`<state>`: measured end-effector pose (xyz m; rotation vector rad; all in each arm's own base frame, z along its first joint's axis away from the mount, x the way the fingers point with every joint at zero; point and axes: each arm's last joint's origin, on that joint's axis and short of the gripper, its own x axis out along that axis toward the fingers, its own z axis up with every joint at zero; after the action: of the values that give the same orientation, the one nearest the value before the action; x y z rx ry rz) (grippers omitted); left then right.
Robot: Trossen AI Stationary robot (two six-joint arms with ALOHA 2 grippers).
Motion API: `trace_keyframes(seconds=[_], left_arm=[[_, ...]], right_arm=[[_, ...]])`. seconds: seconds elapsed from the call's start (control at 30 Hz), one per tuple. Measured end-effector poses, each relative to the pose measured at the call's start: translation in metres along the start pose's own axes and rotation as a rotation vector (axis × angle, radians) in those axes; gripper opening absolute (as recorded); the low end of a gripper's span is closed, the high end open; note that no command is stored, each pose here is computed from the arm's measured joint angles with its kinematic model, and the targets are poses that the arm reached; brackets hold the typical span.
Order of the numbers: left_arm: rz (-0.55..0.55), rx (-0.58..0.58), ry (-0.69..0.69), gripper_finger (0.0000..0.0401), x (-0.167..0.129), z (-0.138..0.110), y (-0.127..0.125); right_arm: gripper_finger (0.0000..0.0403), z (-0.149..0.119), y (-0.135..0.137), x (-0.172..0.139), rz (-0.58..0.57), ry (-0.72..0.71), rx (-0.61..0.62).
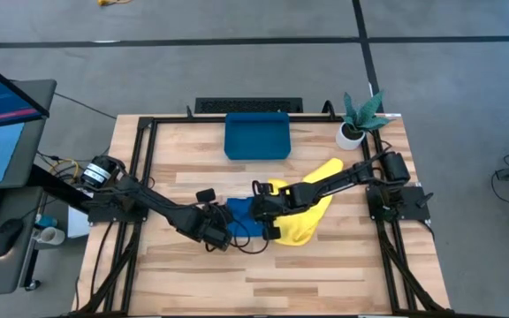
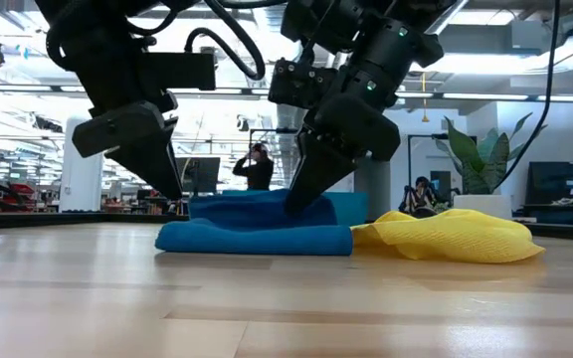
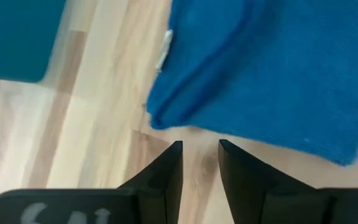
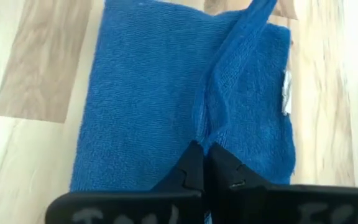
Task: Roll microfiber towels into tight, uniform cylinder then place into a basket
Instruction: Fold the blue towel
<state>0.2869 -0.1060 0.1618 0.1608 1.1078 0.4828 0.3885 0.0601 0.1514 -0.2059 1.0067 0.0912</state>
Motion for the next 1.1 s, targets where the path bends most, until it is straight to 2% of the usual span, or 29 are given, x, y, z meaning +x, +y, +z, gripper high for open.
trace_keyframes(seconds=[0.1,0.27,0.43,0.63,0.83,0.97,1.1], left_arm=[[-0.023,0.004,0.003,0.0096,-0.002,-0.001,-0.003],[-0.055,0.017,-0.012,0.0096,-0.006,-0.003,-0.01],[-0.088,0.025,-0.049,0.0096,-0.011,-0.004,-0.018],[-0.096,0.029,-0.072,0.0096,-0.013,-0.004,-0.021],[-0.096,0.029,-0.072,0.0096,-0.013,-0.004,-0.022],[-0.107,0.043,-0.092,0.0096,-0.014,-0.002,-0.023],[-0.119,0.059,-0.124,0.0096,-0.013,0.002,-0.024]], right_arm=[[0.0032,0.0,0.0,0.0,-0.002,0.0,0.0],[0.0082,0.0,0.0,0.0,-0.004,0.0,0.0],[0.0142,-0.001,-0.004,0.0,-0.111,0.012,0.002],[0.0195,-0.004,-0.012,0.001,-0.119,0.045,0.016],[0.0207,-0.003,-0.017,-0.01,-0.12,0.12,0.041],[0.0199,0.0,-0.019,-0.021,-0.125,0.225,0.079],[0.0188,-0.007,-0.016,-0.026,-0.113,0.32,0.044]])
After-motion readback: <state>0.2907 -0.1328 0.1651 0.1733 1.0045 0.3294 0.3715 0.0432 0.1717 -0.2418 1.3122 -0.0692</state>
